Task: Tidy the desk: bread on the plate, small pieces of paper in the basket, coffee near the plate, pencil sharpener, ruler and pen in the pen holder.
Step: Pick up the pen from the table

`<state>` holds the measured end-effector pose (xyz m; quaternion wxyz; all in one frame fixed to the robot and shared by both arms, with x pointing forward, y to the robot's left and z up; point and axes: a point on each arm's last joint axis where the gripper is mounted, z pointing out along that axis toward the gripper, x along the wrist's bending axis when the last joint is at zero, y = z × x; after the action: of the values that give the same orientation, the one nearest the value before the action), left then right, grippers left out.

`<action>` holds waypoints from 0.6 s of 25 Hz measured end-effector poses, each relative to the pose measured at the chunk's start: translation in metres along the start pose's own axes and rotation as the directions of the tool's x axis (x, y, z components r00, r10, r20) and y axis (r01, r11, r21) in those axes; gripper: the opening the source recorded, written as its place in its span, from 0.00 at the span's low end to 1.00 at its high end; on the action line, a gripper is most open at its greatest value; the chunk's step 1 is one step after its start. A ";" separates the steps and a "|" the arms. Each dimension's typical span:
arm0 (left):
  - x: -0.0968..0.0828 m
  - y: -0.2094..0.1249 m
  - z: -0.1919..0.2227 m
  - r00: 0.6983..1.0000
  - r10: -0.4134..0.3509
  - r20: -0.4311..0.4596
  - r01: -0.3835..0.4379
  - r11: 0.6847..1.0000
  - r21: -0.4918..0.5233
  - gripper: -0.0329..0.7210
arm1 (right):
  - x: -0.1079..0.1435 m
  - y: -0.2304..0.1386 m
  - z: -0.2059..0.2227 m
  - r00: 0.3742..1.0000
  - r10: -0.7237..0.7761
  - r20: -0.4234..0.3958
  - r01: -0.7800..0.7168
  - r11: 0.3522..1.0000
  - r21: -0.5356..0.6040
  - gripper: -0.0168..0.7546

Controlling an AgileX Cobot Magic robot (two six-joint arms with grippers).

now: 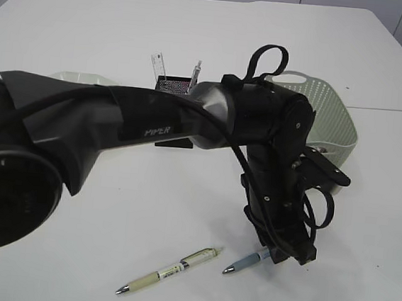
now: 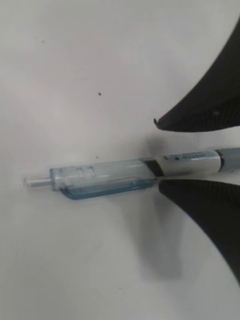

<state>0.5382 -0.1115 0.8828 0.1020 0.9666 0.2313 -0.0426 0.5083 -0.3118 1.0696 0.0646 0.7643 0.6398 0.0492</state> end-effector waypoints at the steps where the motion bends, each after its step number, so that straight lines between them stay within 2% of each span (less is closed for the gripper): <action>1: 0.000 0.000 0.000 1.000 0.000 -0.001 0.000 1.000 -0.002 0.36 | 0.000 0.000 0.000 1.000 0.000 0.000 0.000 1.000 0.000 0.59; 15: 0.001 -0.001 0.006 1.000 0.001 -0.003 -0.001 1.000 0.006 0.35 | 0.000 0.000 0.000 1.000 0.000 0.000 0.000 1.000 0.000 0.59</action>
<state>0.5387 -0.1115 0.8771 0.0988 0.9670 0.2311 -0.0420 0.5083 -0.3118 1.0696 0.0646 0.7643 0.6398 0.0492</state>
